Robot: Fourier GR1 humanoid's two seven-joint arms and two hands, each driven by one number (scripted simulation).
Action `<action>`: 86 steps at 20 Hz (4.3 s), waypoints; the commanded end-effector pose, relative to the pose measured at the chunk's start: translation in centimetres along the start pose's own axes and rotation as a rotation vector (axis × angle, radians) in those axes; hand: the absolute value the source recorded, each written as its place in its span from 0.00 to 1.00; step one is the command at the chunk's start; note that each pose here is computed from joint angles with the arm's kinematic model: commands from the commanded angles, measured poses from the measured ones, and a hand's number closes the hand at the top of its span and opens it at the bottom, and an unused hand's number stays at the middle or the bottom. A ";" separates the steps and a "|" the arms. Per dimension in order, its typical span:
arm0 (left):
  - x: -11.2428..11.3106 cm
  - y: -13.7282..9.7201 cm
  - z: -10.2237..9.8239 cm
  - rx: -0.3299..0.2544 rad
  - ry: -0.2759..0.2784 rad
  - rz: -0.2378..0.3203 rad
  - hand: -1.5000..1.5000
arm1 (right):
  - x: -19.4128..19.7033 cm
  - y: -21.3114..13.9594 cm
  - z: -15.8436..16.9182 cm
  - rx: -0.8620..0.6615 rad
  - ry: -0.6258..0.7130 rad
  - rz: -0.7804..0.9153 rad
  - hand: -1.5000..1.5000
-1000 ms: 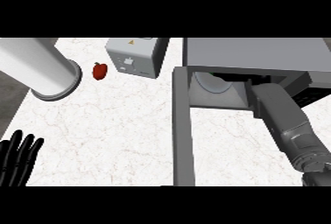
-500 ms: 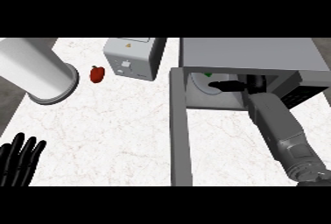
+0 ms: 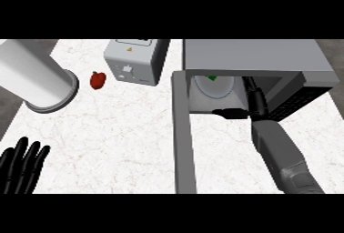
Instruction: Pick up the milk, place it into the microwave and close the microwave
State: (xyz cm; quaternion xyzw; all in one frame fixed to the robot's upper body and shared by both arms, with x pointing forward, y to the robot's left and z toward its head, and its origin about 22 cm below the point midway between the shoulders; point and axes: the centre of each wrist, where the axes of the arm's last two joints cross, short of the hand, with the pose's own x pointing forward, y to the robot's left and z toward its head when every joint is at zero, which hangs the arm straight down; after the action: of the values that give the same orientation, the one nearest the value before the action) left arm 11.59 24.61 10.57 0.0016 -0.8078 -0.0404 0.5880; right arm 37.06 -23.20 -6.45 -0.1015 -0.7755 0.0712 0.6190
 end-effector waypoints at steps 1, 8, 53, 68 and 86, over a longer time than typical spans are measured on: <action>0.5 -0.2 0.0 -0.011 0.027 -0.007 0.00 | -2.7 0.1 4.4 -0.001 0.079 -0.042 0.00; -0.2 -1.7 -0.3 -0.144 -0.006 0.047 0.00 | -5.6 -0.3 10.8 -0.047 0.106 -0.145 0.00; -11.3 -23.9 -9.1 -0.870 0.229 -0.158 1.00 | 3.6 -10.2 25.3 0.116 -0.191 -0.410 0.00; -11.0 -24.7 -13.8 -0.530 0.135 0.003 0.00 | 9.1 -11.3 23.4 0.230 -0.275 -0.456 0.00; -9.6 -23.4 -22.2 -0.259 0.102 0.107 1.00 | 12.7 -12.0 22.7 0.360 -0.287 -0.534 0.00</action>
State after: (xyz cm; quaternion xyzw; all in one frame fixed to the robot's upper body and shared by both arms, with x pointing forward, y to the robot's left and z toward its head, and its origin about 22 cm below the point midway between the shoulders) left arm 33.17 0.41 5.25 -0.1176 -0.7516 -0.1323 0.6354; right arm 11.47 -31.29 2.70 0.2118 -0.8296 0.0513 0.5140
